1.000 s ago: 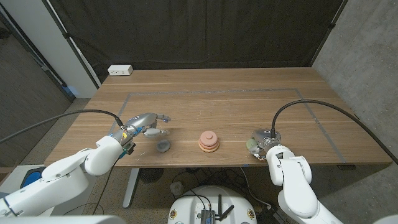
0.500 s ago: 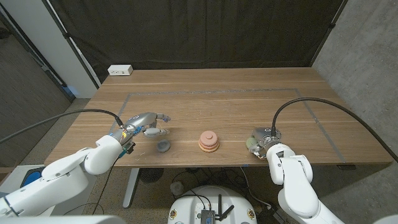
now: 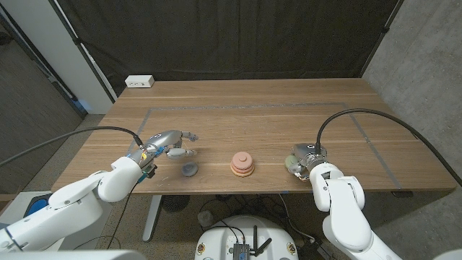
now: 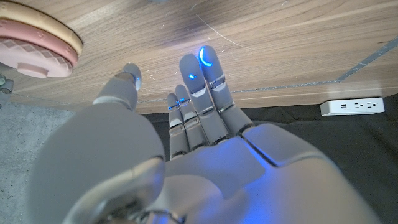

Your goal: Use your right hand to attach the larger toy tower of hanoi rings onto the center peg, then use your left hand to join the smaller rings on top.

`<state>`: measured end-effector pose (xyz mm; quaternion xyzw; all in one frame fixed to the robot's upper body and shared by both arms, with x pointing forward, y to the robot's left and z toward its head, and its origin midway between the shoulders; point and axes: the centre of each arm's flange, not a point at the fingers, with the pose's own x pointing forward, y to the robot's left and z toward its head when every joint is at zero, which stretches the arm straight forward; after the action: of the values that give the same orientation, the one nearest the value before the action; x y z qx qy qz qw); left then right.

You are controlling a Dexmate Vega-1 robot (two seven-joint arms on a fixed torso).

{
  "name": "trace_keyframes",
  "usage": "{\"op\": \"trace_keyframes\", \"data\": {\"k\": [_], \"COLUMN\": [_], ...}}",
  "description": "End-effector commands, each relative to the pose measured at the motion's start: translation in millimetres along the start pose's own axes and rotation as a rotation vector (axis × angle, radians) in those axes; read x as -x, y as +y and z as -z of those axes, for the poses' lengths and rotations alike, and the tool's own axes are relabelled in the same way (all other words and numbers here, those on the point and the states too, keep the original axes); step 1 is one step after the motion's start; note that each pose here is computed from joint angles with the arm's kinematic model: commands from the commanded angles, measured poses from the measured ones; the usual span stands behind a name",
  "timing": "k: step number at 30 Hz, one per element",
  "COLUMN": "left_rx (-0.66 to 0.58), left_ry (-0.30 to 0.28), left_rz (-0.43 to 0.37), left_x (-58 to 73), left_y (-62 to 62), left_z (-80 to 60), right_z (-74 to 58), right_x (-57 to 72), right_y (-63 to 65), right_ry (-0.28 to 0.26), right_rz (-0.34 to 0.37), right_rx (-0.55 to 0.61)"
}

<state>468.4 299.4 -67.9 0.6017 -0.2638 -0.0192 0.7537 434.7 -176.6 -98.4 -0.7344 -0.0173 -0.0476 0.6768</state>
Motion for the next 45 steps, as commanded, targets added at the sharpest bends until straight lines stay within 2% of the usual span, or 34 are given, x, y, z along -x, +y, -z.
{"op": "trace_keyframes", "data": {"k": [1,11,18,29,45], "left_rx": [0.003,0.003,0.008,0.01,0.012], "left_ry": [0.006,0.006,0.004,0.002,0.003], "left_rz": [-0.007,-0.008,-0.013,-0.018,-0.032], "left_x": [1.9,4.0,5.8,6.8,11.5], "left_y": [1.6,1.5,0.2,-0.2,0.4], "left_z": [2.4,1.3,1.2,1.4,1.6], "right_z": [-3.9,-5.2,-9.6,-14.1,-30.0], "right_x": [8.7,12.9,16.7,21.8,26.0], "right_y": [-14.8,-20.6,-21.4,-26.1,-39.5], "right_ry": [-0.023,-0.042,-0.084,-0.115,-0.194], "right_rz": [0.018,0.015,0.017,0.032,0.062], "right_rx": [0.0,-0.005,-0.008,-0.006,0.018]}}
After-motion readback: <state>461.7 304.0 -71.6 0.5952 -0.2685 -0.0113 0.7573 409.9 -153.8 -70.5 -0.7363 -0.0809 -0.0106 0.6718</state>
